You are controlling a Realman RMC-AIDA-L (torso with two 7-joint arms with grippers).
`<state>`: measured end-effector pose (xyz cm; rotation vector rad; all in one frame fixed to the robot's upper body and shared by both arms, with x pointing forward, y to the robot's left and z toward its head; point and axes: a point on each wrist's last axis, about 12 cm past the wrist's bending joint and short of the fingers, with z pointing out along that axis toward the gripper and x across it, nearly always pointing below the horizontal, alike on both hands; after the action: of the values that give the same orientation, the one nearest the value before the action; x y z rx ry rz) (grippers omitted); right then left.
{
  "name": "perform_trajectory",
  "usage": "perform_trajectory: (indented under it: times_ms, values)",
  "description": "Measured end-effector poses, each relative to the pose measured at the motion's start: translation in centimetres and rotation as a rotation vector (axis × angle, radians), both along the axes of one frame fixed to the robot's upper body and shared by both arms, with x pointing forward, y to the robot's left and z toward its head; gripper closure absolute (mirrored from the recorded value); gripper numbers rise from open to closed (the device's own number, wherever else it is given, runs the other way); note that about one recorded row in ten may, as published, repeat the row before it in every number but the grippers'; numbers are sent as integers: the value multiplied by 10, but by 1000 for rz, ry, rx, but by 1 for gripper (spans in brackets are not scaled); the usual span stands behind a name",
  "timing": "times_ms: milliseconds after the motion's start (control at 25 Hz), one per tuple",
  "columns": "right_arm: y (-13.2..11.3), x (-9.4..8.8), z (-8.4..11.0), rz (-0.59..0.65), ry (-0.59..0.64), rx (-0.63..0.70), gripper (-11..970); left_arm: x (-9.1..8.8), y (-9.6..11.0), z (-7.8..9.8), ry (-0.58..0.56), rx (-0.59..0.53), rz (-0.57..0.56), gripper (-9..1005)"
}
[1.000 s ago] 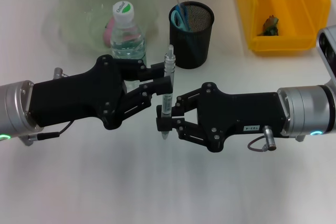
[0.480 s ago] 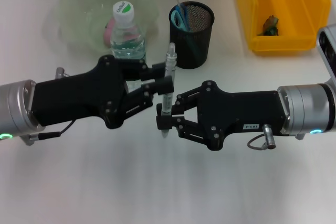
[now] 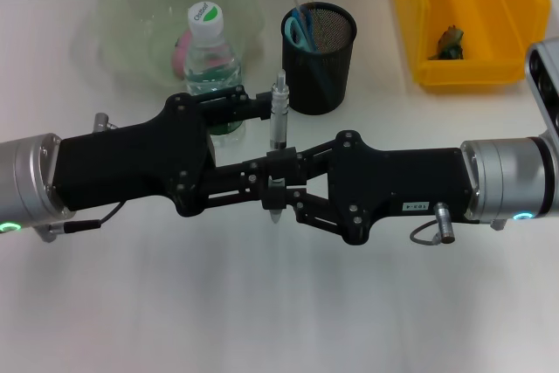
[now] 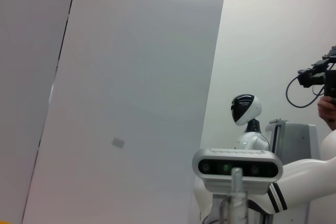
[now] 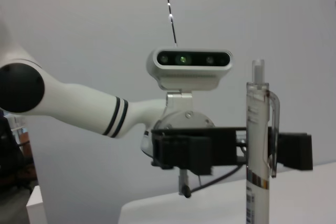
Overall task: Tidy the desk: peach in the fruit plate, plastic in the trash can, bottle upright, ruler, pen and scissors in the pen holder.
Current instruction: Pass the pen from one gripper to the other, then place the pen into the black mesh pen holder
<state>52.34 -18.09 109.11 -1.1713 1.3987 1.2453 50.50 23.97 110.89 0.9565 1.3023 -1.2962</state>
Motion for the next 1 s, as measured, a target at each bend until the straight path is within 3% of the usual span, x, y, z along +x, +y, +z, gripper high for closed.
perform_trajectory:
  times_ms: [240, 400, 440, 560, 720, 1000]
  values:
    - [-6, 1, -3, -47, 9, 4, 827, -2, 7, 0, 0, -3, 21, 305]
    - [-14, 7, 1, -112, -2, 26, 827, -6, 12, -3, 1, -5, 42, 303]
    - [-24, 15, 5, -191, -14, 47, 827, -8, 13, -5, 1, -6, 50, 303]
    - [-32, 23, 8, -264, -22, 60, 828, -9, 13, -6, 3, -5, 51, 302]
    - [-47, 51, 15, -476, -48, 61, 827, -11, 12, -8, 13, -2, 46, 304]
    - [-42, 76, 19, -585, -83, 10, 826, -12, 9, -10, 22, 5, 33, 306]
